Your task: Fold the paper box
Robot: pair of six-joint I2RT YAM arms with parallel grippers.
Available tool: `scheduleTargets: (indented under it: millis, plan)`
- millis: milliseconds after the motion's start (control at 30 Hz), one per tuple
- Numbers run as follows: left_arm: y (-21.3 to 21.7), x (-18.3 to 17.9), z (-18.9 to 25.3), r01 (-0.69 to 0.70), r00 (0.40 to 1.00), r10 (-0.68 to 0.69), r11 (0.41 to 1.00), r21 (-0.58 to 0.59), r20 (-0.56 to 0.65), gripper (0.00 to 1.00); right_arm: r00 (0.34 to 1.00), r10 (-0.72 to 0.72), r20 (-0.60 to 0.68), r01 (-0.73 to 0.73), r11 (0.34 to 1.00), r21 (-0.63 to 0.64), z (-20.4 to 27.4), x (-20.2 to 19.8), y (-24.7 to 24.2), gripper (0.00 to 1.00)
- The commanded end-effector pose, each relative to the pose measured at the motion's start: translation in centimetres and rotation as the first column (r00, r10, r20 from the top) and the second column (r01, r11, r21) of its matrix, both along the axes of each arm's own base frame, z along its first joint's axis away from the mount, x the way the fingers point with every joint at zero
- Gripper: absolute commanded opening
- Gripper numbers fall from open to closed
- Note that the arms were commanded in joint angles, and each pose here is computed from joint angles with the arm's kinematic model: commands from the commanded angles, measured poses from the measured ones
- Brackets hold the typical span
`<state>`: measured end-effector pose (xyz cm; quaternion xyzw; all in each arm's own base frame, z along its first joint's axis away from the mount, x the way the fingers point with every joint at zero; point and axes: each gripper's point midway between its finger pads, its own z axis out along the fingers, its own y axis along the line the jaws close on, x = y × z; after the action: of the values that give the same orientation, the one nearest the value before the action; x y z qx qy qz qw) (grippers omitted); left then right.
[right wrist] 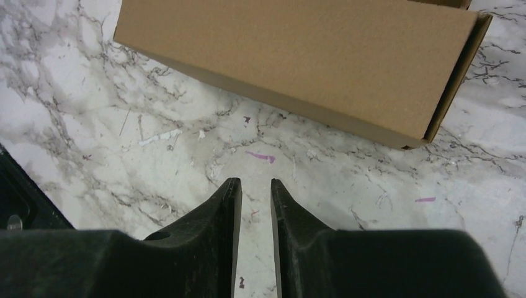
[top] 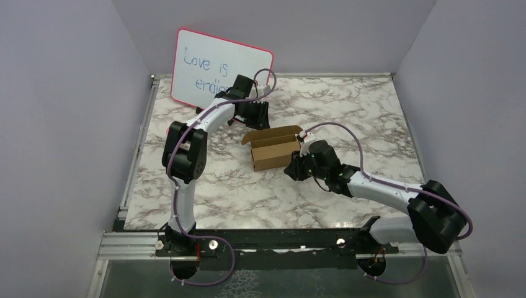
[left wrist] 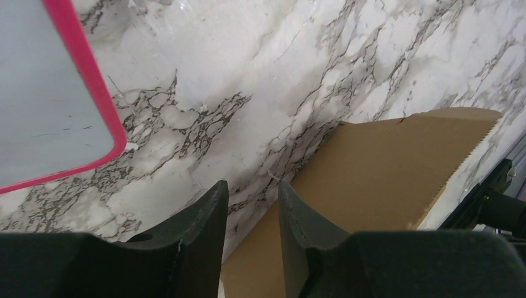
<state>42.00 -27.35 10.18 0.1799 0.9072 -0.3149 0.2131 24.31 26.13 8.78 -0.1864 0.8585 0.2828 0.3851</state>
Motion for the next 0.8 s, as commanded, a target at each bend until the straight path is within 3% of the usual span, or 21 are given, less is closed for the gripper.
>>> scheduleTargets:
  millis: [0,767]
  plan:
    - [-1.3,-1.6,-0.1,0.090,0.995,-0.091,0.996,-0.028,-0.030,0.36,0.996,-0.040,0.084,0.034,0.997,0.069,1.2,2.2,1.5,0.28]
    - [-2.6,-7.0,-1.5,0.159,0.974,-0.167,0.985,-0.062,-0.150,0.35,0.973,-0.128,0.193,0.110,0.989,0.103,3.8,8.8,5.1,0.27]
